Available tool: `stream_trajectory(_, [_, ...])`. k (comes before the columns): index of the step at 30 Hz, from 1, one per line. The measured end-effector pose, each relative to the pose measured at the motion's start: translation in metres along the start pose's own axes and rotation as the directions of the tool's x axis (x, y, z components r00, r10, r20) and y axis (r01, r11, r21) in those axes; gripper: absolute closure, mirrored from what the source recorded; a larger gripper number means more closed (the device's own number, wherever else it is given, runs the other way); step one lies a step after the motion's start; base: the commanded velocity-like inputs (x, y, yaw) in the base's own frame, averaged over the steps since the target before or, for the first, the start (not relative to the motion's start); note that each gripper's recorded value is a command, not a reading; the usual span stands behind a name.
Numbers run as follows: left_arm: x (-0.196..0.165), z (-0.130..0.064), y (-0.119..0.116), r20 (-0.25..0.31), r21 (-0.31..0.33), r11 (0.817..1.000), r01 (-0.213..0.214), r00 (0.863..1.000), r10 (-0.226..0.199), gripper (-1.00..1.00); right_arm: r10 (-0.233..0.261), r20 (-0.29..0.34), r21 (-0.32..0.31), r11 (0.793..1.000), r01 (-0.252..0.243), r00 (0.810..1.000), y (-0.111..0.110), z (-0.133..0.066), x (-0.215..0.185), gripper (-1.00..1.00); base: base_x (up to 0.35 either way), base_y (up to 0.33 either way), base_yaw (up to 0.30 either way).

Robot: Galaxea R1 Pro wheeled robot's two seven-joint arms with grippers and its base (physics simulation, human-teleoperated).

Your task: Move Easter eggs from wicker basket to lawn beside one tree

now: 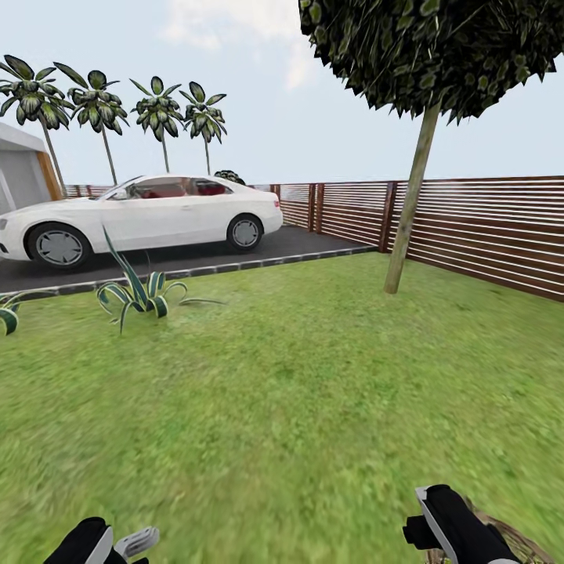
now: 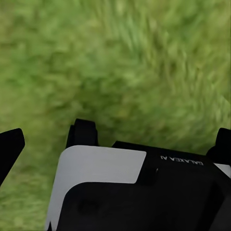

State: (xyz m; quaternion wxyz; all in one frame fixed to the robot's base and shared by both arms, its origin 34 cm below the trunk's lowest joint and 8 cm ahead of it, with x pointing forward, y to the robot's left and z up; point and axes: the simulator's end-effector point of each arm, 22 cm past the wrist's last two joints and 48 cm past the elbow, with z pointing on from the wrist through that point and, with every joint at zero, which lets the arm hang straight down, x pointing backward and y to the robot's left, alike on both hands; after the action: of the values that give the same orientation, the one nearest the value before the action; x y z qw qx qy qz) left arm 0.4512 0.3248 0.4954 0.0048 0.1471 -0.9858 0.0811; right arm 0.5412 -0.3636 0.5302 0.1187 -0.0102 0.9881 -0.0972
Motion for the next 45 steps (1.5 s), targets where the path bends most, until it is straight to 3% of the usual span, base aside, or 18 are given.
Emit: stream_trajectory(45, [0.009, 0.089, 0.018, 0.003, 0.001, 1.000, -0.002, 1.000, 0.002, -1.00, 0.004, 0.005, 0.009, 1.000, -0.004, 1.000, 0.009, 0.082, 0.033, -1.00, 0.000, 0.000, 0.000])
